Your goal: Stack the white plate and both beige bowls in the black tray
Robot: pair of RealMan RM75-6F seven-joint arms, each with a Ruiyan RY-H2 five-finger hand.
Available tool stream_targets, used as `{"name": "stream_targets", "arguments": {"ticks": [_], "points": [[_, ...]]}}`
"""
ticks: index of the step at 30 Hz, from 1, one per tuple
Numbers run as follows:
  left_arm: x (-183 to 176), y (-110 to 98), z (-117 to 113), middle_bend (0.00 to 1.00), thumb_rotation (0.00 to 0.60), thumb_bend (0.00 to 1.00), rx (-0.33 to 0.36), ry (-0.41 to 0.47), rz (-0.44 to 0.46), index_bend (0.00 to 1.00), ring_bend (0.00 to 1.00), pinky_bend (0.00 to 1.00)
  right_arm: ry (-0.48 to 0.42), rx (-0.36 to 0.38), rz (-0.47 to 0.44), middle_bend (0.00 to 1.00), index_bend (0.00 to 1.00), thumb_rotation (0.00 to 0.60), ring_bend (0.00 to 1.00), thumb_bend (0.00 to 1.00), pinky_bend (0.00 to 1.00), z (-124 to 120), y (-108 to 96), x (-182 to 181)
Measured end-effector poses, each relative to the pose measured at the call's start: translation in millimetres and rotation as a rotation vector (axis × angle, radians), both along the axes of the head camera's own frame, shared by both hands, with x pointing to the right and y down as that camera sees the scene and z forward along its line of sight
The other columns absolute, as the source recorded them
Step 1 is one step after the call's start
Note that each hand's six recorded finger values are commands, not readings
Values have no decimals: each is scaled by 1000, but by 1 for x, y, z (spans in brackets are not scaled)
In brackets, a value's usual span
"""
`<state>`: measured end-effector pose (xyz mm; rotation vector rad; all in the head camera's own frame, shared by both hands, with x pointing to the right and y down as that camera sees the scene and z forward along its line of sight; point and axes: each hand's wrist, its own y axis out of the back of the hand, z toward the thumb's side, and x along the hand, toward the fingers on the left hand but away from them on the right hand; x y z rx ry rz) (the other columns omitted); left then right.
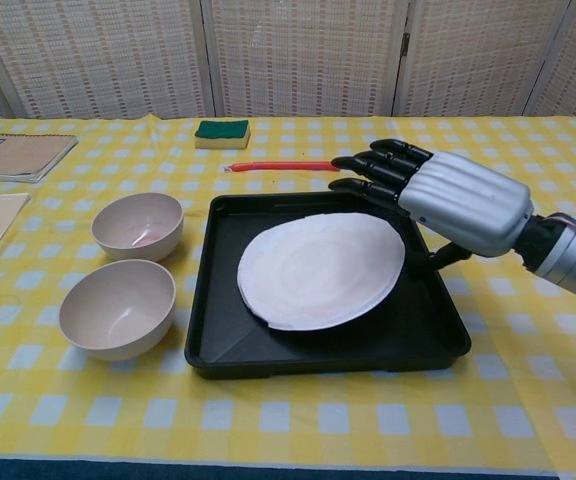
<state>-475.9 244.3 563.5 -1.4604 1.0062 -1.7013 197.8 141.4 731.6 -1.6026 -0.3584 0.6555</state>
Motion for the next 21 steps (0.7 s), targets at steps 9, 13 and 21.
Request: {"name": "stream_targets", "arguments": {"ticks": [9,13,21], "points": [[0,-1,2,0,600,558,7,-23,-20,0,0,0,38,-90,13,0,0,600,0,161,0,1,1,14],[2,-1,3,0,600,558,1,-11,-11,0,0,0,-19,-140,38,0,0,600,0,160,0,-17,8,14],[18,5,4,0,600,539,-21,40,51,0,0,0,-168,-81,226,0,0,600,0,160,0,-84,20,66]]}}
